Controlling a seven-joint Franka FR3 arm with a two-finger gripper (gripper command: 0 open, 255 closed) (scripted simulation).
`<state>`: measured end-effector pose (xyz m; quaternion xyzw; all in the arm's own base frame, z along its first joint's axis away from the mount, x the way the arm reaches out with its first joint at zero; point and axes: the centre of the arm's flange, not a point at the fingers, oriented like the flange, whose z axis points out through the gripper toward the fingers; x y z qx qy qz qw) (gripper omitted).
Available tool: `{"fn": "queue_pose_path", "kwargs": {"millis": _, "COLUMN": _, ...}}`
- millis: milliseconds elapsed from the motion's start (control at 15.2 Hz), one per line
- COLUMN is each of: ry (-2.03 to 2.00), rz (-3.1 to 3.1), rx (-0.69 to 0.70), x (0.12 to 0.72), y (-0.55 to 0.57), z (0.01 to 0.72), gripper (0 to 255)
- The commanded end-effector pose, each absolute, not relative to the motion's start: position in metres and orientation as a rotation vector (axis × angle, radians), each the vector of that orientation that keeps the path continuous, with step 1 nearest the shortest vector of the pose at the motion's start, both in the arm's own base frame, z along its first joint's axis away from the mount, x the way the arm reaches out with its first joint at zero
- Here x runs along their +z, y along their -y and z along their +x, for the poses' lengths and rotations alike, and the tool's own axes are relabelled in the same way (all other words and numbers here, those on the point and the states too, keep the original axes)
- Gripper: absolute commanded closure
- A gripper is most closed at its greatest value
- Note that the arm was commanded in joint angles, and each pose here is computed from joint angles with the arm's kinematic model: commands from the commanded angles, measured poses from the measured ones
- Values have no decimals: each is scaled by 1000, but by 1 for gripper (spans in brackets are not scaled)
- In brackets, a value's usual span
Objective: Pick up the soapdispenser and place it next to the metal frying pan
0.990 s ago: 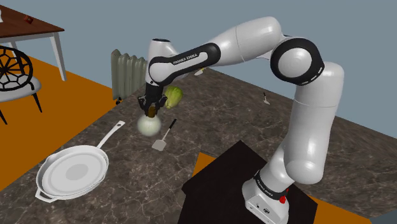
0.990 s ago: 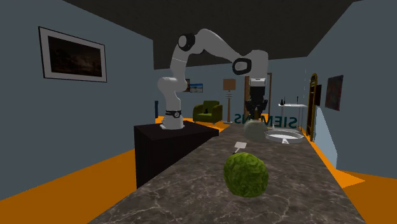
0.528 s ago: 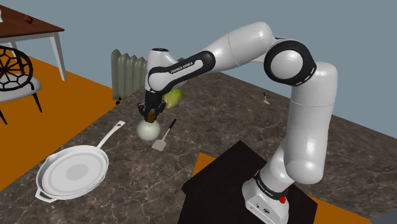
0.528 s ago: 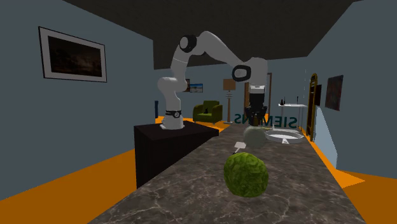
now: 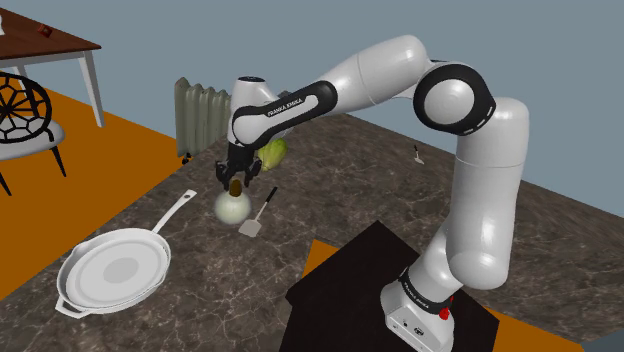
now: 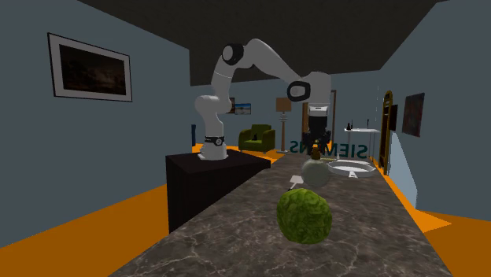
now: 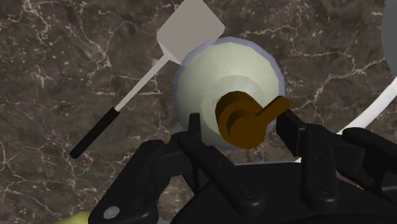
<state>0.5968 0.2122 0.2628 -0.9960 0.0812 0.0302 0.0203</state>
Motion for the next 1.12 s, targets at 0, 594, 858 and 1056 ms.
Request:
{"fn": "queue_pose_path", "kwargs": {"millis": 0, "ry": -252, "rz": -3089, "rx": 93, "x": 263, "y": -212, "z": 597, "gripper": 0}}
{"fn": "queue_pose_path", "kwargs": {"millis": 594, "ry": -252, "rz": -3089, "rx": 93, "x": 313, "y": -210, "z": 600, "gripper": 0}}
{"fn": "queue_pose_path", "kwargs": {"millis": 858, "ry": -252, "rz": -3089, "rx": 93, "x": 313, "y": -210, "z": 600, "gripper": 0}}
{"fn": "queue_pose_path", "kwargs": {"millis": 1056, "ry": -252, "rz": -3089, "rx": 93, "x": 313, "y": -210, "z": 600, "gripper": 0}}
